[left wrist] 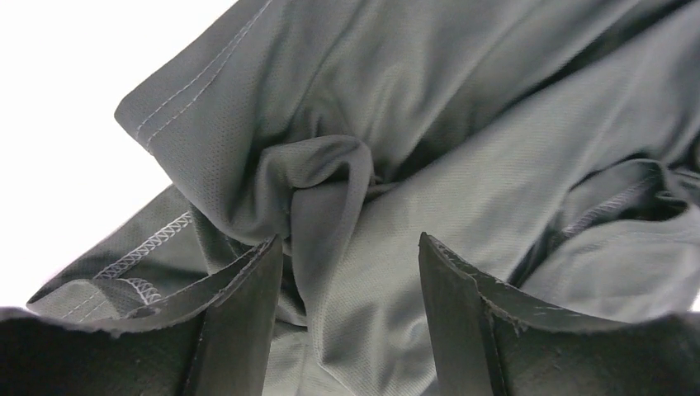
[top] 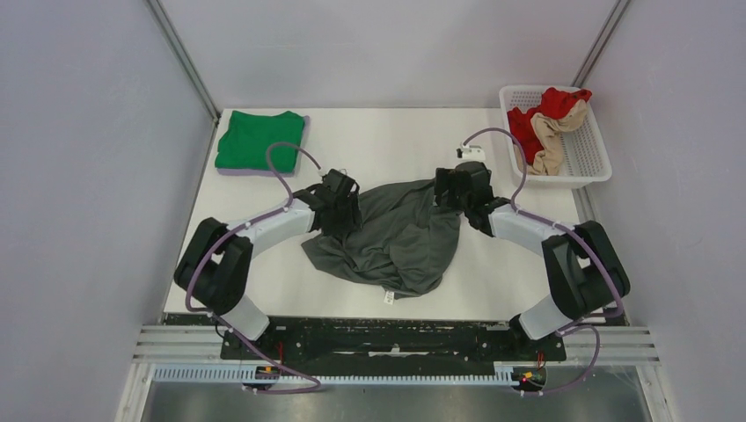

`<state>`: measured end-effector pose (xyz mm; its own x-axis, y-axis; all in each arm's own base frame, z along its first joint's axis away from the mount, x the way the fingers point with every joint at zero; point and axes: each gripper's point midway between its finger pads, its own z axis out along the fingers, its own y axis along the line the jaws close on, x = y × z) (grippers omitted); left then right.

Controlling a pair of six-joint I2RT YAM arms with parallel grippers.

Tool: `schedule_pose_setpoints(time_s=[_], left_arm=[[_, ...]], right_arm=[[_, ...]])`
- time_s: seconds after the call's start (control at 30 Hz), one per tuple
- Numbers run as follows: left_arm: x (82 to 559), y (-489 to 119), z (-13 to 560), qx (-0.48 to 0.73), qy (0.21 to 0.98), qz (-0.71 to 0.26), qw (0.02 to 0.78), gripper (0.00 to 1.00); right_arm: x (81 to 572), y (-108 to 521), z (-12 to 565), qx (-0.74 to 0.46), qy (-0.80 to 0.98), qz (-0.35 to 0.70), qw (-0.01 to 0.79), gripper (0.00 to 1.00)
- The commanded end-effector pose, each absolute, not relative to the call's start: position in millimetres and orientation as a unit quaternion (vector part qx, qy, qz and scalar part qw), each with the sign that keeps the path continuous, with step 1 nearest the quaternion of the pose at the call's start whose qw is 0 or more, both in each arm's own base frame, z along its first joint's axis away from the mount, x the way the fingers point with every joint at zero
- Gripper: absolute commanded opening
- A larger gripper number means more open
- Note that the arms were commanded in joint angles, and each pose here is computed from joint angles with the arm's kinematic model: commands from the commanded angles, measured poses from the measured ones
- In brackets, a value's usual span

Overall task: Fold and stack the t-shirts
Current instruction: Flatten out the tshirt

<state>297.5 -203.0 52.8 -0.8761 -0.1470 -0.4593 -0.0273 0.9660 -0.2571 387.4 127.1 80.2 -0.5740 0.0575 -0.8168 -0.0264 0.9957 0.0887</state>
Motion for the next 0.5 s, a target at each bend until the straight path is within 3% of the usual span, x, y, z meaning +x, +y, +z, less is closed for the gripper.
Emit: schedule_pose_setpoints(time_s=[0.0, 0.1, 0.2, 0.27, 0.37, 0.47], left_arm=[[301, -190, 50, -0.021, 0.967, -0.064, 0.245, 0.67], [302, -189, 45, -0.021, 0.969, -0.056, 0.241, 0.52], [304, -196, 42, -0.014, 0.969, -0.066, 0.239, 0.27], [308, -200, 46, -0.008, 0.968, -0.073, 0.241, 0.04], [317, -199, 63, -0.011, 0.96, -0.074, 0.27, 0.02], [325, -195, 93, -0.015, 0.946, -0.078, 0.315, 0.02]], right_arm=[[414, 126, 87, 0.057, 0.873, 0.066, 0.48, 0.94], [417, 131, 78, 0.054, 0.872, 0.092, 0.478, 0.92], [419, 138, 71, 0.047, 0.868, 0.124, 0.479, 0.86], [421, 142, 71, 0.036, 0.862, 0.136, 0.487, 0.78], [425, 145, 74, 0.023, 0.85, 0.143, 0.507, 0.65], [431, 145, 68, 0.014, 0.855, 0.134, 0.501, 0.42]])
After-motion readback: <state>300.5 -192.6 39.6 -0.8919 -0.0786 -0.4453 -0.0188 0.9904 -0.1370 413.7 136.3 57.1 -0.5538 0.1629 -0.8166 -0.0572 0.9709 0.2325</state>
